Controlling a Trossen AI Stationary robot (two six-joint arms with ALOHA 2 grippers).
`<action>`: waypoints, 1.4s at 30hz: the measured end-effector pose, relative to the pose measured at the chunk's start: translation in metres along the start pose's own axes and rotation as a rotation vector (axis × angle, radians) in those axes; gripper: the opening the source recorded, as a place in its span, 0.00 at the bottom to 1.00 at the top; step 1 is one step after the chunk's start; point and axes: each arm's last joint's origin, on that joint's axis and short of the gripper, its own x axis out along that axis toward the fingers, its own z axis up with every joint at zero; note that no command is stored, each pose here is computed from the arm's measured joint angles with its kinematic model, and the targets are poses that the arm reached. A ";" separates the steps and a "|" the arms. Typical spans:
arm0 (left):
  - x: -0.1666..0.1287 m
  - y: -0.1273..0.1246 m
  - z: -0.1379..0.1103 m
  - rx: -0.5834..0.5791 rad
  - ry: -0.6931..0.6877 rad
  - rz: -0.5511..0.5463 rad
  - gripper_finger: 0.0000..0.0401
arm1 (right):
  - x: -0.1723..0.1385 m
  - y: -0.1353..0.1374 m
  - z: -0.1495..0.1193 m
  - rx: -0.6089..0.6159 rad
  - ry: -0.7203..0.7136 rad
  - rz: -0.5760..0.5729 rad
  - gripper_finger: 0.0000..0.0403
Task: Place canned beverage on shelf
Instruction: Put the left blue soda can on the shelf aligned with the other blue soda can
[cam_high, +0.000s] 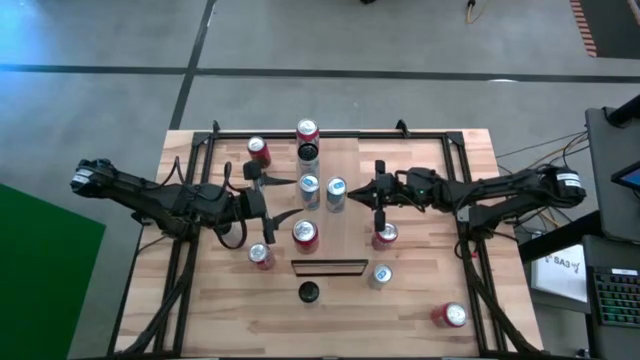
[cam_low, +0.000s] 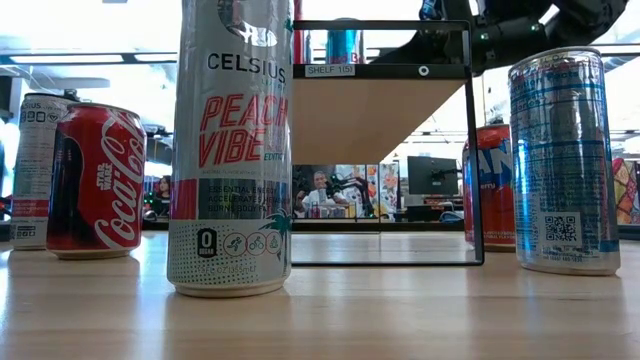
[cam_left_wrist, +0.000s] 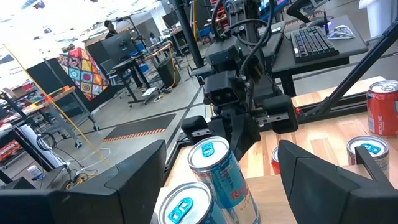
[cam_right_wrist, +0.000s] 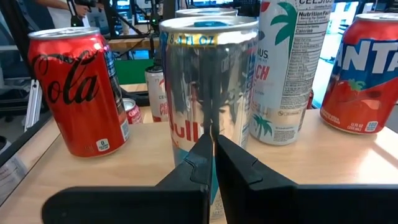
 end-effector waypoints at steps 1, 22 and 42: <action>0.000 0.000 0.000 0.000 0.000 0.000 0.69 | 0.001 0.000 -0.001 0.000 0.001 0.000 0.02; 0.000 0.000 0.000 0.000 -0.002 0.001 0.69 | 0.005 0.000 -0.001 -0.019 -0.040 0.001 0.02; 0.000 0.000 0.000 -0.002 -0.003 0.001 0.69 | 0.012 -0.001 -0.005 -0.046 -0.063 0.000 0.02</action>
